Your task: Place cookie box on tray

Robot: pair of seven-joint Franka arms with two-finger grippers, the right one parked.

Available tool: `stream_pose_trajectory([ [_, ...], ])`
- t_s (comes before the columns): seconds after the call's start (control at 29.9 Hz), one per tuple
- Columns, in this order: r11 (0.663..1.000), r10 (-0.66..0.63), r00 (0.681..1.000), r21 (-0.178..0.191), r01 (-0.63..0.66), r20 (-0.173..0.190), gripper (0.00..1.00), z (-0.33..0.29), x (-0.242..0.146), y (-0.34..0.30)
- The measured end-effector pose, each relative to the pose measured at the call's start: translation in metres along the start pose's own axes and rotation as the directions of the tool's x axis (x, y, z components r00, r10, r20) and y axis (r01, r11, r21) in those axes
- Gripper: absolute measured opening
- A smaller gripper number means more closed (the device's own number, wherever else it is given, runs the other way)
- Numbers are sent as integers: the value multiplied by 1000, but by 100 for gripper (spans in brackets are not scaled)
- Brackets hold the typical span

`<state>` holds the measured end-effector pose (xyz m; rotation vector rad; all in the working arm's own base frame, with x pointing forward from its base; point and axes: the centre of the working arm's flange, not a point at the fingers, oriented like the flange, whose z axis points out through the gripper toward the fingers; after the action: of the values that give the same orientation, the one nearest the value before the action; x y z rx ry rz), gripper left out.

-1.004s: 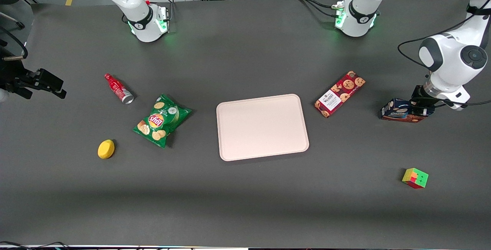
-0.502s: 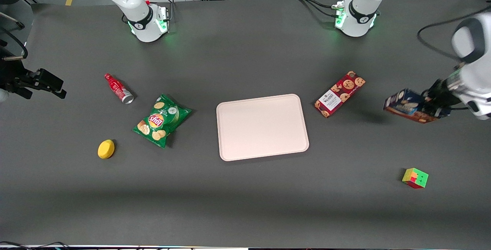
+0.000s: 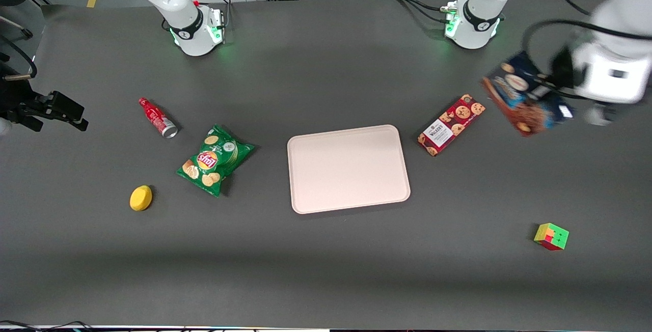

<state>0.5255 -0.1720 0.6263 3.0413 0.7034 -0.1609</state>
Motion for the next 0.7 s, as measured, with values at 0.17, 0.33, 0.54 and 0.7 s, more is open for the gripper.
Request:
stream_pose_trajectory([
  [0.17, 994, 109, 992, -33, -107, 64, 19, 33, -21, 54],
  [0.33, 983, 182, 978, -54, -177, 105, 19, 93, -19, 108],
  [0.54, 976, 215, 965, -48, -210, 148, 19, 176, -2, 146],
  [0.7, 975, 222, 964, -52, -217, 143, 19, 235, 13, 160],
])
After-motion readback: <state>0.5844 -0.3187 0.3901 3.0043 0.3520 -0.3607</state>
